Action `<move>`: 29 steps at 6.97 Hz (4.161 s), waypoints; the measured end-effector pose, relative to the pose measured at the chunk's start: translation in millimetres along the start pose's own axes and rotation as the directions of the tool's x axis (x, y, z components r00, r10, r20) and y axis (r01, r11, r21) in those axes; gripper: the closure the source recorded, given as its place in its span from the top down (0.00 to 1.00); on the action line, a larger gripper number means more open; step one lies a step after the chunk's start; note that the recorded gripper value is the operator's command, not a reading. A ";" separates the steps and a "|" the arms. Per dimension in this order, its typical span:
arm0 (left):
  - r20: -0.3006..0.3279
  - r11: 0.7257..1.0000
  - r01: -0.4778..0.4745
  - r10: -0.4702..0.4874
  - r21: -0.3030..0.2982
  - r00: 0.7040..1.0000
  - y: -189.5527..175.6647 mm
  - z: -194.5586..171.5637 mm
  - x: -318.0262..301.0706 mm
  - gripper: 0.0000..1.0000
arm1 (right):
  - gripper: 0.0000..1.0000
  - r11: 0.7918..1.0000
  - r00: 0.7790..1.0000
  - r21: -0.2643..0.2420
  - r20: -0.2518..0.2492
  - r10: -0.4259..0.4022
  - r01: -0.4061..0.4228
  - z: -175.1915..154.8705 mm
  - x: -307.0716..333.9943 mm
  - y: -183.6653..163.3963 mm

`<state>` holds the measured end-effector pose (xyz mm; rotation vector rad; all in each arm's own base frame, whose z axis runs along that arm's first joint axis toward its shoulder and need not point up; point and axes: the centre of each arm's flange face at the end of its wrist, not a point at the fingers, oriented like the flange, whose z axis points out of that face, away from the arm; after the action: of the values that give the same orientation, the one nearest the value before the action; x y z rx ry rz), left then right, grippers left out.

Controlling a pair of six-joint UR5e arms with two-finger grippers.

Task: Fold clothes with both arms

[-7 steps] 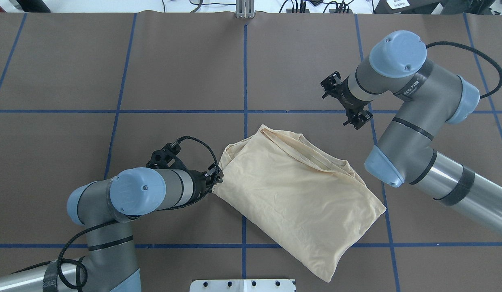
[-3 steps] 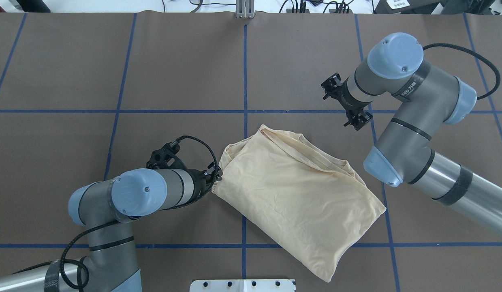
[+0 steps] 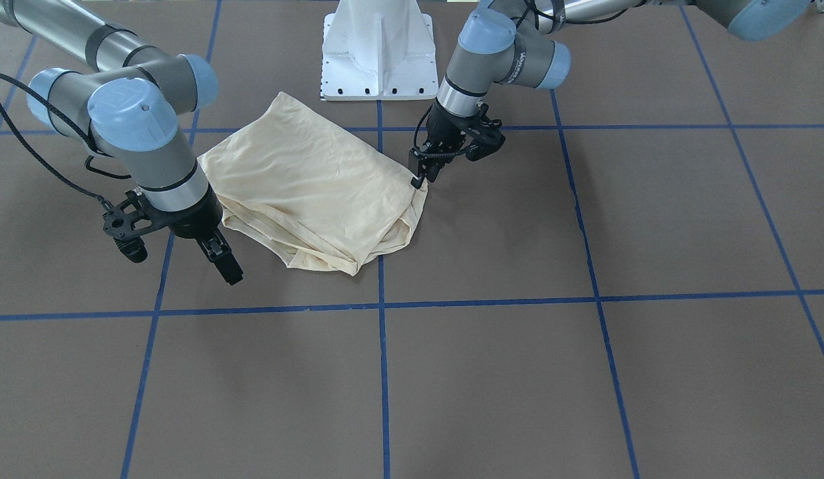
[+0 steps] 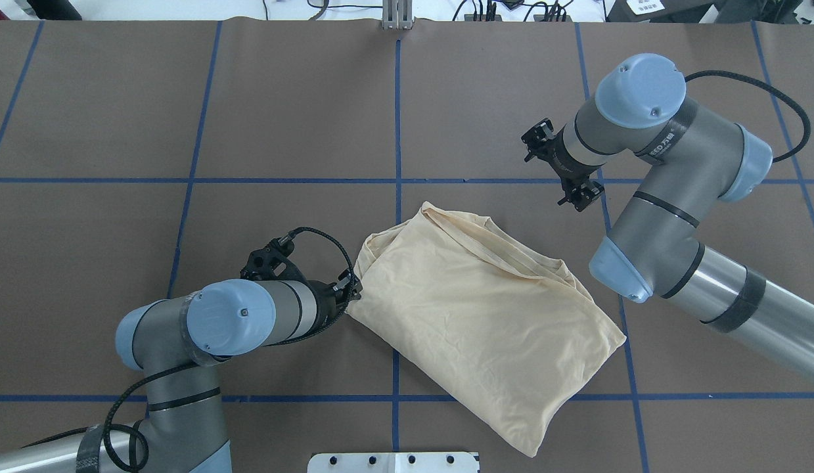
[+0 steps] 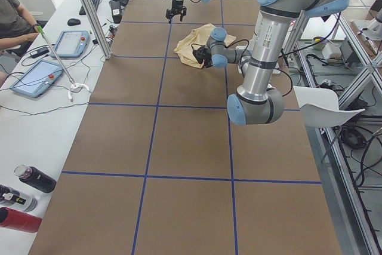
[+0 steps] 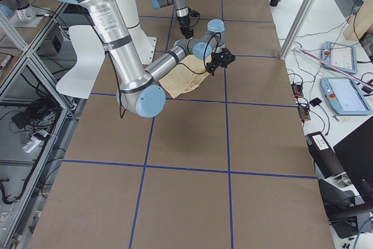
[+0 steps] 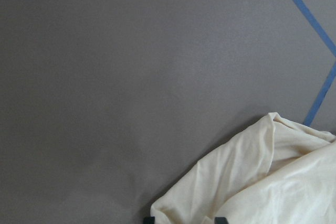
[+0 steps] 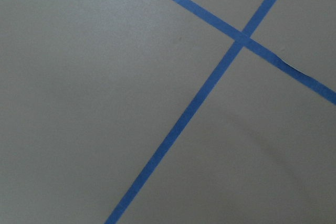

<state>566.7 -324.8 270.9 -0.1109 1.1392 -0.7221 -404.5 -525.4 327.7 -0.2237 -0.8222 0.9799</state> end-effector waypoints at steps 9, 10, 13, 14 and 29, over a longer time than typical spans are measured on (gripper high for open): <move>-0.095 0.972 -0.169 0.186 0.164 0.978 -120.7 0.5 65.9 0.00 | 1.00 1.000 1.000 0.001 -0.005 0.001 -0.001 3.9 -2.9 -0.3; -0.123 0.959 -0.197 0.225 0.207 0.967 -154.1 25.2 91.9 0.06 | 1.00 1.000 1.000 -0.001 -0.001 -0.001 0.001 2.4 -3.6 0.7; -0.105 0.907 -0.295 0.339 0.301 0.935 -228.5 65.6 136.1 1.00 | 1.00 0.999 0.998 -0.028 0.058 -0.020 0.022 -6.5 -10.2 8.2; -0.106 0.900 -0.306 0.352 0.310 0.930 -234.2 65.2 142.5 1.00 | 1.00 0.999 0.996 -0.040 0.080 -0.033 0.036 -9.4 -12.4 13.8; -0.180 0.927 -0.316 0.352 0.202 0.918 -228.9 -8.2 103.7 1.00 | 0.00 0.999 0.998 0.033 0.055 0.016 -0.018 49.1 121.6 233.8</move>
<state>475.7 -558.7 284.6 0.3082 1.2568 -0.5273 -555.1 -305.0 303.5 -0.1762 -0.8547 1.0188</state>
